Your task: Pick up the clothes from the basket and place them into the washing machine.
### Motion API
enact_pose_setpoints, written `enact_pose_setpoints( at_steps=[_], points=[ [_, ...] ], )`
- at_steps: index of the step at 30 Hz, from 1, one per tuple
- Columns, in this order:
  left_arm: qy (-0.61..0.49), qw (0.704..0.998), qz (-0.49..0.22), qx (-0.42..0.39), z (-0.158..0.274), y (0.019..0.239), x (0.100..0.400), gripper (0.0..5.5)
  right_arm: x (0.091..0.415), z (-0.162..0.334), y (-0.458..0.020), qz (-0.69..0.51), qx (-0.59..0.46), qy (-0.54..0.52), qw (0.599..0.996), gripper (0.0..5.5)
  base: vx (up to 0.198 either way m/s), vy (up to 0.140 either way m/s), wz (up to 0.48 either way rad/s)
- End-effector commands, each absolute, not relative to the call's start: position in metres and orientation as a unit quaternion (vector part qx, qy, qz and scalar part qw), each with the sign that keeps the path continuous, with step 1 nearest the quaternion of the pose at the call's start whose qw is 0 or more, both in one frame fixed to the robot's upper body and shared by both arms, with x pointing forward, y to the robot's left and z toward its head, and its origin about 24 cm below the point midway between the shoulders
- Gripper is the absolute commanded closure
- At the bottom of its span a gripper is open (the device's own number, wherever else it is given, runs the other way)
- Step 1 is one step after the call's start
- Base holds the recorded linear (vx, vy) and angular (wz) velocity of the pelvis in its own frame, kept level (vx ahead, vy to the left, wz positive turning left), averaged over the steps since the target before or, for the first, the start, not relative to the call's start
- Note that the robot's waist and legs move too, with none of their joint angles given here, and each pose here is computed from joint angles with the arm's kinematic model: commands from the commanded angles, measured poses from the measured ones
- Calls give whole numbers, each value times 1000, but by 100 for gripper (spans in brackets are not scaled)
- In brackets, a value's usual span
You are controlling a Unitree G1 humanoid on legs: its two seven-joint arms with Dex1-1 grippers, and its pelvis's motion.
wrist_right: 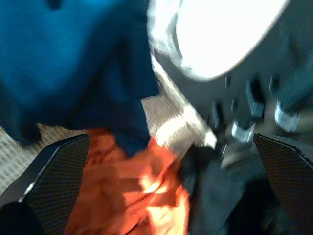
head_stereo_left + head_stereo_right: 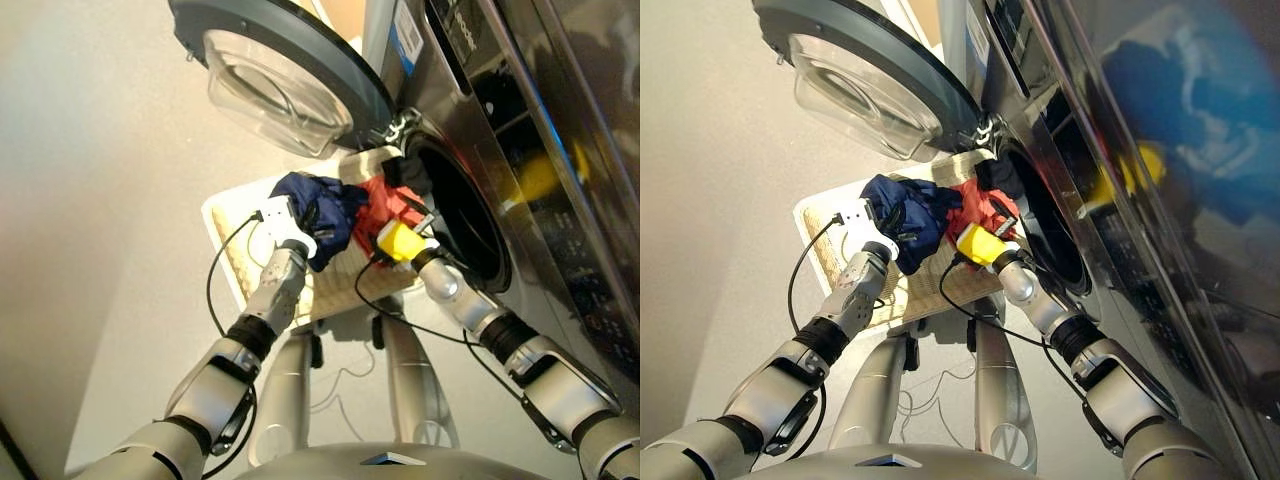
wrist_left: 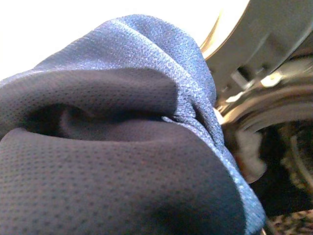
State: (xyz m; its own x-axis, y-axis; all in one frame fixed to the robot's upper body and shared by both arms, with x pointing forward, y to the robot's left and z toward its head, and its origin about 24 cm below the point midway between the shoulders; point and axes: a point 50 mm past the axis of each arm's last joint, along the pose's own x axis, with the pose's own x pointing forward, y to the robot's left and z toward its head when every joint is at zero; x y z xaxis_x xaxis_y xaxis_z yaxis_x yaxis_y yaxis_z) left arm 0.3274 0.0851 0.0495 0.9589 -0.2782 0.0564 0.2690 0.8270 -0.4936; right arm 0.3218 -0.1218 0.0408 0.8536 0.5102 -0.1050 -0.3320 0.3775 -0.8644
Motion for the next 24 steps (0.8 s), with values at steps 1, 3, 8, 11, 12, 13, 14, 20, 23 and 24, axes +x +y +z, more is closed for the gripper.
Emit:
enact_pose_setpoints(
  at_steps=[1, 3, 8, 11, 12, 13, 14, 20, 23, 24],
  points=[
    [-49, 937, -185, -293, 71, 76, 324, 550, 313, 36, -101, 310, -524, -122, 784, 0, 74, 1, 52],
    [-49, 932, -193, -304, 71, 75, 319, 550, 308, 30, -95, 328, -526, -120, 775, 0, 74, -1, 42],
    [-41, 918, -211, -334, 67, 70, 307, 550, 301, 23, -79, 355, -523, -121, 765, 0, 68, 0, 48],
    [-32, 909, -222, -352, 65, 65, 301, 550, 298, 19, -72, 362, -527, -123, 759, 0, 70, -5, 123],
    [-30, 905, -226, -360, 65, 63, 299, 550, 298, 18, -71, 360, -529, -125, 758, 0, 58, 7, 138],
    [-25, 898, -230, -374, 64, 59, 296, 550, 299, 17, -70, 353, -535, -126, 757, 0, 61, 11, 110],
    [-23, 893, -234, -385, 65, 56, 294, 550, 300, 15, -69, 346, -539, -125, 758, 0, 55, 12, 79],
    [-3, 866, -267, -422, 66, 43, 279, 550, 311, 23, -63, 300, -560, -151, 757, 0, 0, 0, 0],
    [10, 859, -276, -431, 64, 39, 274, 550, 314, 28, -57, 292, -556, -159, 762, 0, 0, 0, 0],
    [10, 859, -277, -431, 64, 39, 273, 550, 314, 31, -54, 292, -549, -162, 766, 30, 0, 0, 0]
  ],
)
